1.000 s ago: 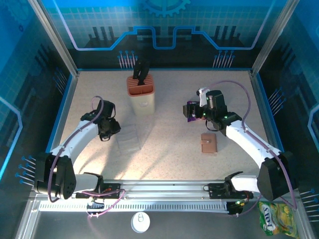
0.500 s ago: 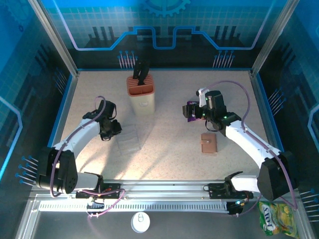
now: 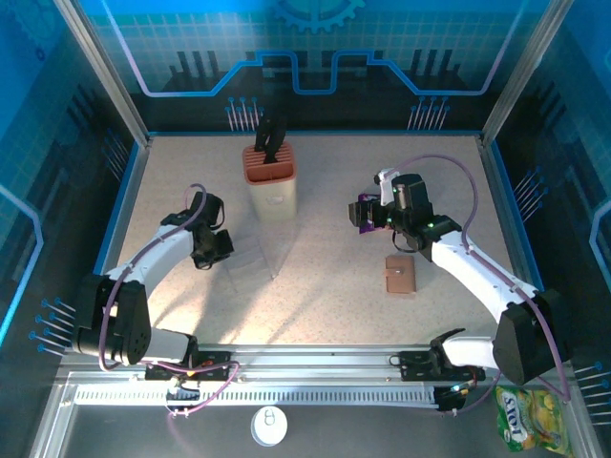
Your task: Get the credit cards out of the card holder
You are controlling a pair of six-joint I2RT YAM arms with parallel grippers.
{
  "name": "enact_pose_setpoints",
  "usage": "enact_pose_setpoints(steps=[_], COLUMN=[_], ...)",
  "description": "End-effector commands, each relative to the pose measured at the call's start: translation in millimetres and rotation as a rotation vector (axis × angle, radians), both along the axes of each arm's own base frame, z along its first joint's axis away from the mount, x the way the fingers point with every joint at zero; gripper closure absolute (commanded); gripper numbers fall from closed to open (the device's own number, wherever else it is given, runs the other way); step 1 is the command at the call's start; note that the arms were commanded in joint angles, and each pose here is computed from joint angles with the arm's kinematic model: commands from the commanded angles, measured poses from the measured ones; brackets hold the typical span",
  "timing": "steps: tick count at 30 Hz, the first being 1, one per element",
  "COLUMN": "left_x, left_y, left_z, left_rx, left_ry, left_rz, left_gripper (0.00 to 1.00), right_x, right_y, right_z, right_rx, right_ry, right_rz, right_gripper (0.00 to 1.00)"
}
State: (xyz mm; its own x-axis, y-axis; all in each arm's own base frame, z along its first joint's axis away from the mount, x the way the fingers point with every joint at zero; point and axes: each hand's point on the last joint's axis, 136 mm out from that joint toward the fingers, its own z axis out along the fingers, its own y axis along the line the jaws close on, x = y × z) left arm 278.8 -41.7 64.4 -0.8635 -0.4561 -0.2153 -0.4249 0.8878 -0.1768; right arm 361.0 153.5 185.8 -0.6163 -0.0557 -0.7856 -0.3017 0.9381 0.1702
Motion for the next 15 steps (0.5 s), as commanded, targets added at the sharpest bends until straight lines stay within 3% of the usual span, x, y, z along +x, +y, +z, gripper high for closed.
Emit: enact_pose_setpoints(steps=[1, 7, 15], left_x=[-2, 1, 16], left_y=[1, -4, -47], left_z=[4, 17, 34], left_rx=[0.01, 0.026, -0.005], left_ry=[0.019, 0.011, -0.031], left_rz=[-0.023, -0.055, -0.112], left_gripper=[0.98, 1.0, 1.0], right_x=[-1, -1, -3], right_y=[3, 2, -5], right_z=[9, 9, 8], right_rx=[-0.017, -0.017, -0.039], right_ry=[-0.024, -0.029, -0.033], right_rz=[0.008, 0.005, -0.021], right_gripper=[0.03, 0.03, 0.03])
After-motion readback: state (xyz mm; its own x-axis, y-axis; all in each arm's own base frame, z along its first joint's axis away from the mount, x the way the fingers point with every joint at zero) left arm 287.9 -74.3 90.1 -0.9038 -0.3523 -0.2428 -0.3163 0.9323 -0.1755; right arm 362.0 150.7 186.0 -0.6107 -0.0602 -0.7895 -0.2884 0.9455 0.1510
